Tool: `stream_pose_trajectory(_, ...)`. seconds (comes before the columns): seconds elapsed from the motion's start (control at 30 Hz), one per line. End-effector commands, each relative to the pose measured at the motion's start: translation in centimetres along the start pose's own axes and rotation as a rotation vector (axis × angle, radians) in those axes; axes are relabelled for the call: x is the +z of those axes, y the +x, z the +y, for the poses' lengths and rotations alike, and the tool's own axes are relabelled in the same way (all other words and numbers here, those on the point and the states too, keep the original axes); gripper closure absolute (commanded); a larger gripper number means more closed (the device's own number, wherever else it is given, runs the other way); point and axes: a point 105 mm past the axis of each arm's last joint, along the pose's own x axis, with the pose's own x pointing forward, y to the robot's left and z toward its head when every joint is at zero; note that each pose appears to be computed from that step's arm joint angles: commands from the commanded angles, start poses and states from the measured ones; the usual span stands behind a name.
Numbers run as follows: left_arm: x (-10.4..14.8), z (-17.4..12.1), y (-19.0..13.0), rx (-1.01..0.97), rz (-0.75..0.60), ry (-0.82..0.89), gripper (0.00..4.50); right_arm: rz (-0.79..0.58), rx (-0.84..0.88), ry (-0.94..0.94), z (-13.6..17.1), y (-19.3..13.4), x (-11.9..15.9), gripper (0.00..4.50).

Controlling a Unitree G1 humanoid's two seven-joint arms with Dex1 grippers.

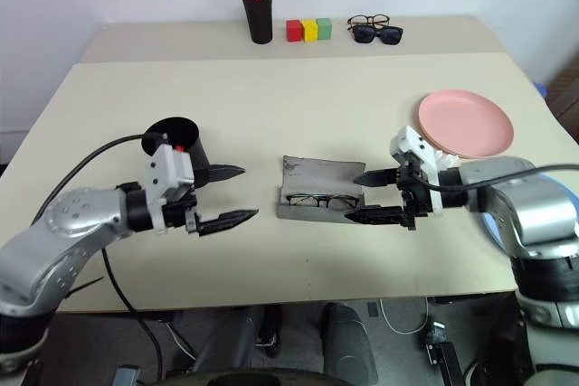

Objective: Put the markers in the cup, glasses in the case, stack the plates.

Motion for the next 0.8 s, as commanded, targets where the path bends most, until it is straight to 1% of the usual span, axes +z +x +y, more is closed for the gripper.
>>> stream_pose_trajectory(0.03,1.5,0.4,1.2,-0.073,-0.042,-0.002,2.57,-0.079,-0.100,0.000,1.0,-0.7,0.6,0.00)
stream_pose_trajectory(0.13,2.6,1.7,2.4,-0.081,-0.063,0.019,4.14,-0.096,-0.179,0.020,1.6,-0.8,-0.5,0.00)
stream_pose_trajectory(0.17,3.0,2.4,2.9,-0.067,-0.068,0.055,4.46,-0.109,-0.219,0.017,1.6,-0.9,-0.8,0.00)
stream_pose_trajectory(0.23,3.8,3.4,3.9,-0.069,-0.075,0.100,4.46,-0.143,-0.289,0.005,1.4,-1.1,-1.1,0.00)
stream_pose_trajectory(0.3,4.4,4.6,5.4,-0.060,-0.048,0.160,4.46,-0.171,-0.405,-0.041,0.5,-1.6,-1.5,0.00)
stream_pose_trajectory(0.43,6.5,5.5,8.5,-0.132,-0.062,0.305,4.46,-0.194,-0.543,-0.148,0.6,-2.1,-2.9,0.00)
stream_pose_trajectory(0.5,7.4,5.5,9.9,-0.188,-0.070,0.356,4.46,-0.176,-0.572,-0.171,1.2,-2.1,-3.9,0.00)
stream_pose_trajectory(0.57,7.9,5.7,10.8,-0.217,-0.073,0.366,4.46,-0.184,-0.590,-0.162,1.7,-2.1,-4.4,0.00)
stream_pose_trajectory(0.67,7.4,6.1,11.4,-0.243,-0.033,0.358,4.46,-0.196,-0.626,-0.161,1.9,-2.3,-4.7,0.00)
stream_pose_trajectory(0.8,7.8,5.7,11.7,-0.293,-0.031,0.390,4.46,-0.199,-0.659,-0.147,1.9,-2.5,-5.0,0.00)
